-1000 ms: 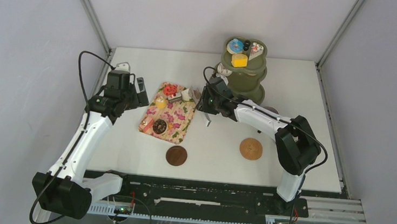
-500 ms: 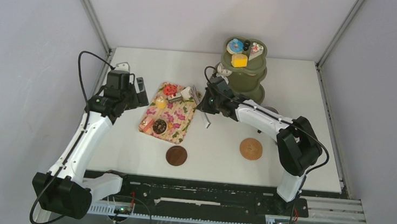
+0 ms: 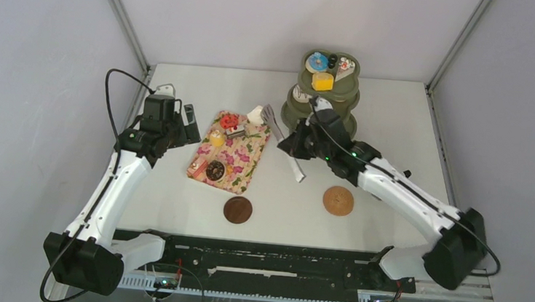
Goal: Serve the afternoon tea
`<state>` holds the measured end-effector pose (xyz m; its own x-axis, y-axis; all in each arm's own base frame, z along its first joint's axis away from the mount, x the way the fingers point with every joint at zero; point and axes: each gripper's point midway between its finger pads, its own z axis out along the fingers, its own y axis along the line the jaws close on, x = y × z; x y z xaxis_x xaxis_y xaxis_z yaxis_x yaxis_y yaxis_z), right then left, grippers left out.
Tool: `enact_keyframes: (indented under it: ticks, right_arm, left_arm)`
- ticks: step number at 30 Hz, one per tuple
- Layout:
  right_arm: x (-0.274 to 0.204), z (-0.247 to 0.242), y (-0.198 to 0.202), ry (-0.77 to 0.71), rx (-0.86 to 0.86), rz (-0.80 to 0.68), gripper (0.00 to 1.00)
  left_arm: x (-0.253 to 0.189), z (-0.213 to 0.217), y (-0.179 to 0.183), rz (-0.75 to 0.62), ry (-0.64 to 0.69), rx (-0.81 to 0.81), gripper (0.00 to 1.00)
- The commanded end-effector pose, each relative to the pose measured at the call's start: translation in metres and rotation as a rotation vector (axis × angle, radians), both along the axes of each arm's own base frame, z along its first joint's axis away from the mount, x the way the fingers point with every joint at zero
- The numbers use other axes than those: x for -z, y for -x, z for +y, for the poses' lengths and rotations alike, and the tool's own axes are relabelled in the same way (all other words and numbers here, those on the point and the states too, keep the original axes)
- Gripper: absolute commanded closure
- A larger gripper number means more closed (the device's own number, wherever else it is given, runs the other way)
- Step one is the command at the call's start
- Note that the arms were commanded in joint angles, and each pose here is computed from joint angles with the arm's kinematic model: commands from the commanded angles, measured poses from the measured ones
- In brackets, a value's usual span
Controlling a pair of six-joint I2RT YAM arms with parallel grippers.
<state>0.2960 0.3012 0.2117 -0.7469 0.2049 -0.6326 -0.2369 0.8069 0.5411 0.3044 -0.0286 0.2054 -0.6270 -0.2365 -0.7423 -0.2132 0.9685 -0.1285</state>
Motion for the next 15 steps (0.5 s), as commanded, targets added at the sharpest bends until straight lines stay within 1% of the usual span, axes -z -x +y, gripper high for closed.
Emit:
enact_keyframes:
  ticks: [1,9,15]
  right_arm:
    - [-0.024,-0.040,0.023,-0.021,0.021,-0.054,1.00]
    - [-0.033,-0.112,0.044,-0.084,0.141,-0.032,1.00]
    - [-0.036,-0.141,0.039,-0.158,0.226,-0.042,1.00]
  left_arm:
    - [-0.010,-0.003,-0.004,-0.045,0.020,0.011,0.11]
    - [-0.013,-0.008,-0.008,-0.055,0.049,0.022,0.11]
    - [-0.011,-0.013,-0.009,-0.052,0.070,0.037,0.11]
